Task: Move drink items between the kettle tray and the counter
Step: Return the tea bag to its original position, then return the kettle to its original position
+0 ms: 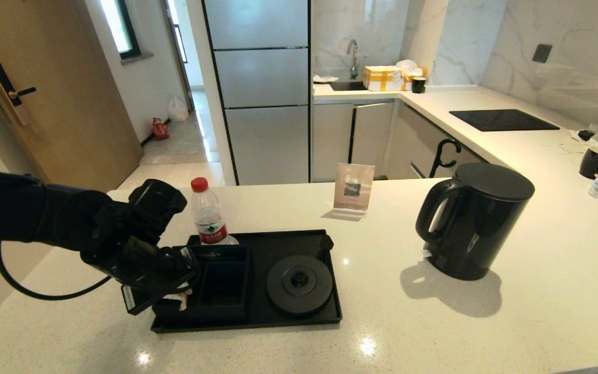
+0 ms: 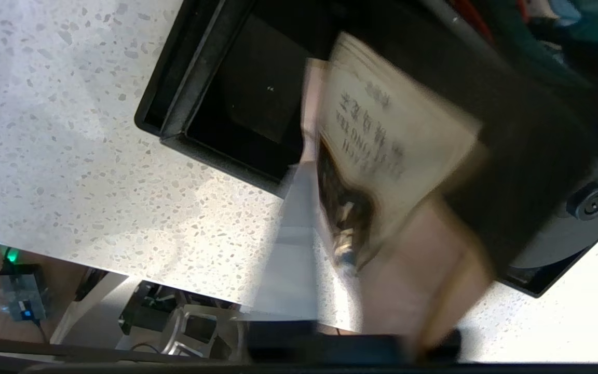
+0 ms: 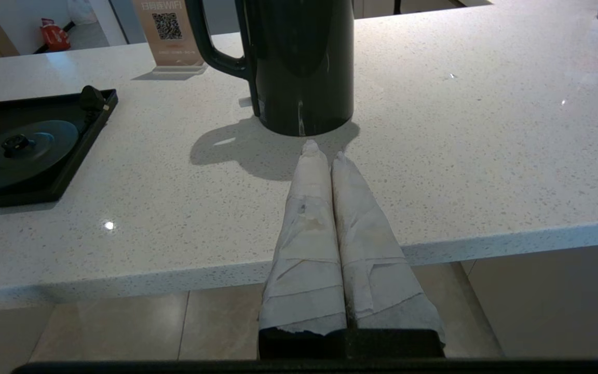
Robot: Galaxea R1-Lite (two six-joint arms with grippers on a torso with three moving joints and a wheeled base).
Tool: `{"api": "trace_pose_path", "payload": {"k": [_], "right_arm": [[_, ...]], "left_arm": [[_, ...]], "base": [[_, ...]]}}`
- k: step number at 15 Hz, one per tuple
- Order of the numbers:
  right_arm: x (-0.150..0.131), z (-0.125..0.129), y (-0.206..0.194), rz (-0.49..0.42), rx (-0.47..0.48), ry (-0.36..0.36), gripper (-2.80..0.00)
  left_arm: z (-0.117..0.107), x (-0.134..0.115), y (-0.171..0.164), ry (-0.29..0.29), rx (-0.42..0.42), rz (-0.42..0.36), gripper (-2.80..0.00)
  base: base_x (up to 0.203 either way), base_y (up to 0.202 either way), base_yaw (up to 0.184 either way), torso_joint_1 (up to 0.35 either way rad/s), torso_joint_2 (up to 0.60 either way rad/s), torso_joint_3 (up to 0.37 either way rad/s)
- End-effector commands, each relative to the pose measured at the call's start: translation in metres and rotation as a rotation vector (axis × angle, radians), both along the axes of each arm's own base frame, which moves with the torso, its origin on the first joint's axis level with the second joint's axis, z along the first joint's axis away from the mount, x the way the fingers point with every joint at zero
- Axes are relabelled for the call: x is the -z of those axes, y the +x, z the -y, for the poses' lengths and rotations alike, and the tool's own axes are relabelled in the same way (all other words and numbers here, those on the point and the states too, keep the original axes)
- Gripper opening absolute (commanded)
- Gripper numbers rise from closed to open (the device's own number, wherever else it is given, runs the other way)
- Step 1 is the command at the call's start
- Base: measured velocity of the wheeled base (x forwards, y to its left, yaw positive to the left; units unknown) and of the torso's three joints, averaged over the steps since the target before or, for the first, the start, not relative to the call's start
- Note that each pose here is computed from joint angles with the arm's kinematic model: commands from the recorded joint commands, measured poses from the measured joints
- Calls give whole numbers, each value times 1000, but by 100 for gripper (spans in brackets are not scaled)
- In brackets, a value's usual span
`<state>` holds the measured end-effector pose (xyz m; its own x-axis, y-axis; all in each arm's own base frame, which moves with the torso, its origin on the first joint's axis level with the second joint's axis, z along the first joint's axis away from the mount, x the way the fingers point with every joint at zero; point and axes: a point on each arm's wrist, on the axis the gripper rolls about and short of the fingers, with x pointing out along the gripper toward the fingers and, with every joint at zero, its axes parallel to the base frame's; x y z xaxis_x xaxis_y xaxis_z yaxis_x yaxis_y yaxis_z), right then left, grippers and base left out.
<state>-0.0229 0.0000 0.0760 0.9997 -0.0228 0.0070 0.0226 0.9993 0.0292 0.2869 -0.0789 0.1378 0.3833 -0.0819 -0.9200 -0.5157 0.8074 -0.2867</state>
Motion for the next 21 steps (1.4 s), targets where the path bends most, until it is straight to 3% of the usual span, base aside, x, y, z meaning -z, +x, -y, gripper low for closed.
{"api": "trace_pose_path", "payload": {"k": [1,14,15,18,21], "right_arm": [[0,0,0,-1,0,0,-280],[0,0,0,-1,0,0,-280],[0,0,0,-1,0,0,-280],[0,0,0,-1,-1,0,-280],[0,0,0,-1,0,0,-280]], "left_arm": [[0,-1,-1,-1,-5,0,0],[-4,-19,-9,-22,-9,59,0],[-6,-25,-11,-27,-11,78,0],[-17,-75,-43,-81,6,254,0],[-23,-101,-67,-120,28,351,0]], "base": [[0,0,0,0,0,0],[0,0,0,0,0,0],[0,0,0,0,0,0],[0,0,0,0,0,0],[0,0,0,0,0,0]]}}
